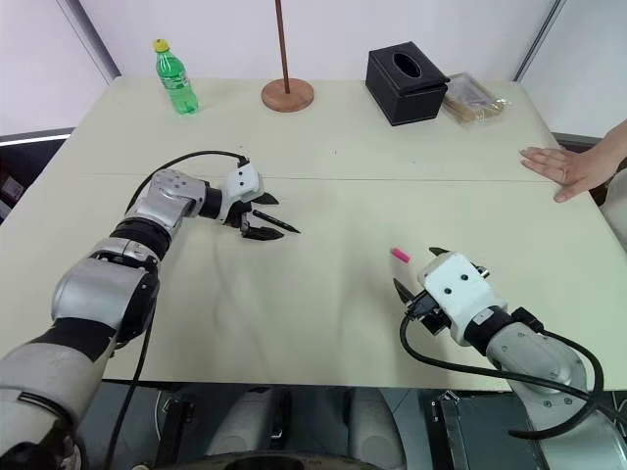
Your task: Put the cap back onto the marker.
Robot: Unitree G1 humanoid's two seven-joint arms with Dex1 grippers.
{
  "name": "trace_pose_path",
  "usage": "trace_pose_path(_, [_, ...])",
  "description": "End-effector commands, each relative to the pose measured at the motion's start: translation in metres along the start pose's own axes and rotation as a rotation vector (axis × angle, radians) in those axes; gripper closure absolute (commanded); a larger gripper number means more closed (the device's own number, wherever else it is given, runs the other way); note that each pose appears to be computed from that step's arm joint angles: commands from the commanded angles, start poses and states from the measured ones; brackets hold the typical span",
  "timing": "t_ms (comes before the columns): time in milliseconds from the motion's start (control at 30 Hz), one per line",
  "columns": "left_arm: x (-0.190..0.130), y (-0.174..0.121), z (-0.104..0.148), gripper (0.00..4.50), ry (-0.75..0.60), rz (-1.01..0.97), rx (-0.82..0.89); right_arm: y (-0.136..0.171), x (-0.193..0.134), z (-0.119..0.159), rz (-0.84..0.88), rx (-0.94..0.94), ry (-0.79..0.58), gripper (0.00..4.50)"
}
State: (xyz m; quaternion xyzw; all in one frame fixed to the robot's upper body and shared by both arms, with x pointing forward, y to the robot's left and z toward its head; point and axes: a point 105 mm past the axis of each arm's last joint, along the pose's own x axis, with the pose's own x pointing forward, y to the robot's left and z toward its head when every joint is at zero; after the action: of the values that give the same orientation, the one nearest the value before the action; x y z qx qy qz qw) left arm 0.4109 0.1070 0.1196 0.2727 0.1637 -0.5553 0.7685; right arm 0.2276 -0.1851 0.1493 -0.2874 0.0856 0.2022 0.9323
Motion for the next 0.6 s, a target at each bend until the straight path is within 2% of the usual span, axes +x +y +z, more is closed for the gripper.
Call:
trace_pose_path(33, [-0.001, 0.005, 0.011, 0.06, 0.024, 0.002, 0.038, -0.006, -0.007, 0.011, -0.054, -0.03, -0.034, 0.65])
trace_pose_path(200, [0.0, 0.003, 0.006, 0.06, 0.056, -0.003, 0.04, -0.006, -0.01, 0.011, -0.07, -0.031, -0.027, 0.65])
trace_pose_path(233, [0.001, 0.003, 0.004, 0.29, 0.063, -0.003, 0.041, -0.006, -0.011, 0.01, -0.072, -0.031, -0.026, 0.65])
trace_pose_path(300, [0.0, 0.002, 0.002, 0.93, 0.072, -0.007, 0.041, -0.006, -0.011, 0.011, -0.074, -0.031, -0.026, 0.65])
trace_pose_path(467, [-0.001, 0.001, -0.002, 3.56, 0.083, -0.012, 0.036, -0.005, -0.013, 0.01, -0.076, -0.031, -0.019, 0.65])
trace_pose_path(533, [-0.002, 0.001, -0.005, 4.47, 0.091, -0.016, 0.031, -0.005, -0.013, 0.009, -0.076, -0.031, -0.017, 0.65])
trace_pose_path(600, [-0.004, 0.0, -0.006, 4.47, 0.092, -0.025, 0.025, -0.006, -0.013, 0.009, -0.075, -0.033, -0.016, 0.65])
